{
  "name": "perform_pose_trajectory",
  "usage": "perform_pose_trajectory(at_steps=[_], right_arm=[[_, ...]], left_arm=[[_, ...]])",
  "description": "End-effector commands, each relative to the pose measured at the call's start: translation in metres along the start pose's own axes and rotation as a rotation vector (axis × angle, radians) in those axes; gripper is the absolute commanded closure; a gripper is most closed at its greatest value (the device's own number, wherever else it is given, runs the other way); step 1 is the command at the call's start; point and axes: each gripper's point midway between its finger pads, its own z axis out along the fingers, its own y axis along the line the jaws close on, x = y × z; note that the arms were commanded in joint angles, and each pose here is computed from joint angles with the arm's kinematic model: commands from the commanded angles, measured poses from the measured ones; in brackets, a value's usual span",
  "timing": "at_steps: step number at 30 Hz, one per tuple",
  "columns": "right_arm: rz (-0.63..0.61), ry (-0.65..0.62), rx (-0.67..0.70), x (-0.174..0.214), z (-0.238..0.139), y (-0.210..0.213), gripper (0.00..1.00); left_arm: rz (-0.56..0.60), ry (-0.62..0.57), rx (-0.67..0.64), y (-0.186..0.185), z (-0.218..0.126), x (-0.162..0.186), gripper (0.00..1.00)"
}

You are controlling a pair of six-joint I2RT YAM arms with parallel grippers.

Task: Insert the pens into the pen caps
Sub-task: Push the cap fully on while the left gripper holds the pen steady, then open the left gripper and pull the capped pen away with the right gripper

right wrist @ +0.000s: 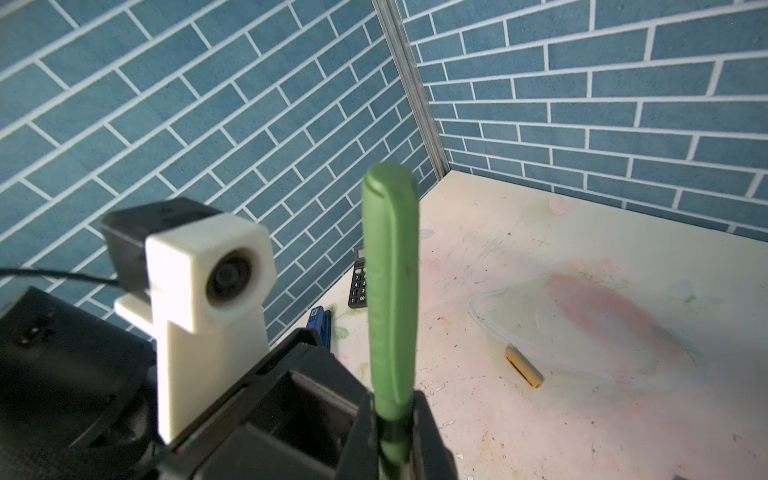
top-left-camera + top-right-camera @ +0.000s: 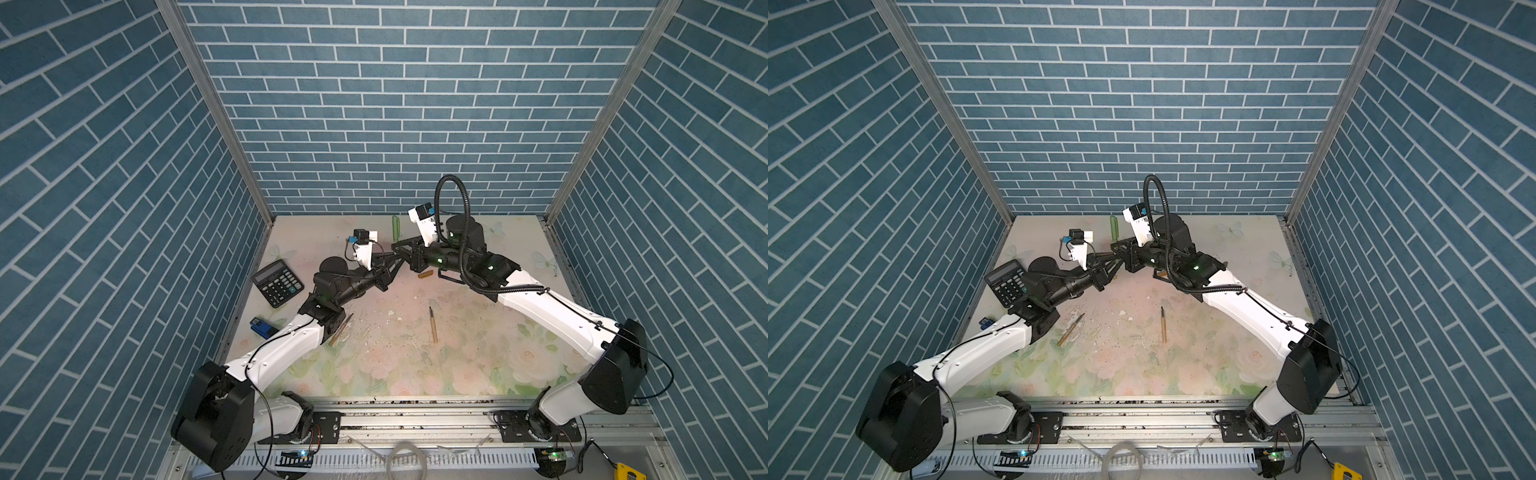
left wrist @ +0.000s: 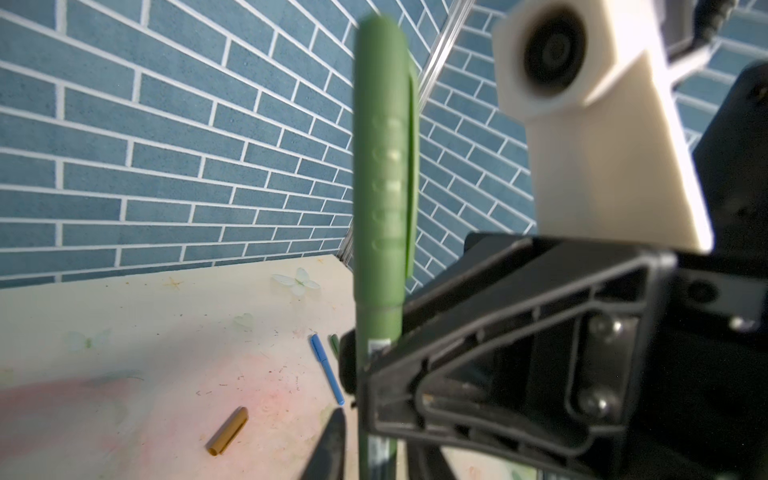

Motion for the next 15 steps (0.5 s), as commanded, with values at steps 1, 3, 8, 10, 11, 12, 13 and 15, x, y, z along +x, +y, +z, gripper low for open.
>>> perform_pose_trajectory(at_steps=[1, 3, 8, 10, 11, 12, 13, 15], right_arm=[[-0.018, -0.081, 0.006, -0.025, -0.01, 0.007, 0.95], [-0.016, -0.121, 0.041, -0.039, -0.015, 0.001, 0.96], [0.031, -0.249, 0.17, -0.083, -0.043, -0.033, 0.97], [0.066, -0.28, 0.247, -0.09, -0.058, -0.059, 0.97], [0.091, -0.277, 0.283, -0.088, -0.064, -0.074, 0.97], [0.124, -0.263, 0.321, -0.082, -0.068, -0.091, 0.97], [0.153, -0.233, 0.366, -0.071, -0.07, -0.109, 0.97], [0.214, -0.152, 0.458, -0.042, -0.073, -0.144, 0.97]], left_arm=[[0.018, -0.008, 0.02, -0.012, 0.0, -0.013, 0.44], [0.021, -0.006, 0.013, -0.012, -0.001, -0.014, 0.36], [0.029, -0.024, -0.036, -0.006, -0.007, -0.017, 0.21], [0.029, -0.041, -0.087, 0.002, -0.011, -0.019, 0.17], [0.019, -0.046, -0.153, 0.013, -0.013, -0.018, 0.13], [-0.018, -0.031, -0.267, 0.033, -0.018, -0.014, 0.11], [-0.038, -0.004, -0.377, 0.05, -0.024, -0.011, 0.11], [-0.056, 0.01, -0.518, 0.074, -0.036, -0.013, 0.11]])
